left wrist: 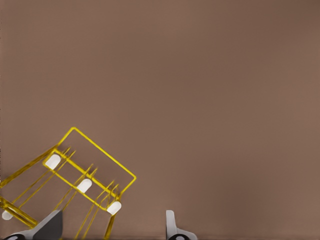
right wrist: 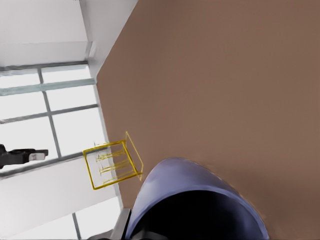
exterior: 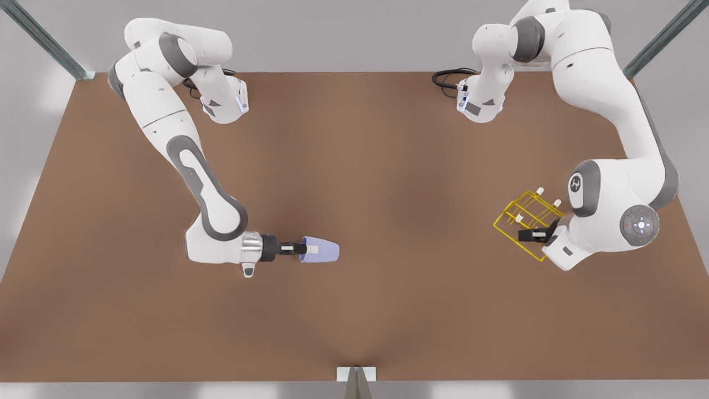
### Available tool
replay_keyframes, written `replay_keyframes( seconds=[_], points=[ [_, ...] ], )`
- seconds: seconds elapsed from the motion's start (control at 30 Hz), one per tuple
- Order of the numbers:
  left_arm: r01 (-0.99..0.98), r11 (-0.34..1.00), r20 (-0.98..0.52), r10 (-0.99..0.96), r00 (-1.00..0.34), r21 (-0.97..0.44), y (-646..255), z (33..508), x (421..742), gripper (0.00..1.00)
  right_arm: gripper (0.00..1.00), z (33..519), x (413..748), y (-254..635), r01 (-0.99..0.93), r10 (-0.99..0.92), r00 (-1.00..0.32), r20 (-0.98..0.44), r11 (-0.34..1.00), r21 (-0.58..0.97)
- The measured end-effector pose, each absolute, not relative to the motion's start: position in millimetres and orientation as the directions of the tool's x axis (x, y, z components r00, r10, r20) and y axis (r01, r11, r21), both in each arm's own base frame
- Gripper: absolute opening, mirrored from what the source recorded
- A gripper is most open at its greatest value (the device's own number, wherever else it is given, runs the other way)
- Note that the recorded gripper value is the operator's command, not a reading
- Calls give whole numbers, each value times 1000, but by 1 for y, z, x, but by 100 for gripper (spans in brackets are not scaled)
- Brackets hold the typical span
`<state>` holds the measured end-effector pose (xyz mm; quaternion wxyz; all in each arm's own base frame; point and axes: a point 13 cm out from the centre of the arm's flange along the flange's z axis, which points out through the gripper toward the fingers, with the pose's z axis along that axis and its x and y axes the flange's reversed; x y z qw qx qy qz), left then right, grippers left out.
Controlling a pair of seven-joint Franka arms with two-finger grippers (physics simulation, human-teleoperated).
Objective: Place the cup on the cup holder
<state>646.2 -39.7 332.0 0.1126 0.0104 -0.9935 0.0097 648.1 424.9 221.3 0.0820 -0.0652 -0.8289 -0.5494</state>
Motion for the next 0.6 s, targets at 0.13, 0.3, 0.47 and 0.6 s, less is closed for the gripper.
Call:
replay_keyframes(
  seconds=[0.13, 0.3, 0.47, 0.6],
  points=[
    [-224, 972, 195, -207, -959, -71, -88, 344, 659, 100, 21, 193, 657, 532, 243, 72, -970, 232, 298, 923],
    [-485, 873, 165, -486, -859, 48, -158, 310, 662, 100, 21, 120, 642, 569, 313, 145, -949, 279, 328, 891],
    [-712, 691, 135, -723, -678, 123, -181, 252, 668, 100, 100, 80, 642, 561, 333, 208, -940, 272, 382, 862],
    [-840, 530, 138, -846, -515, 112, -210, 227, 673, 100, 100, 92, 656, 544, 333, 250, -936, 249, 393, 857]
  ],
)
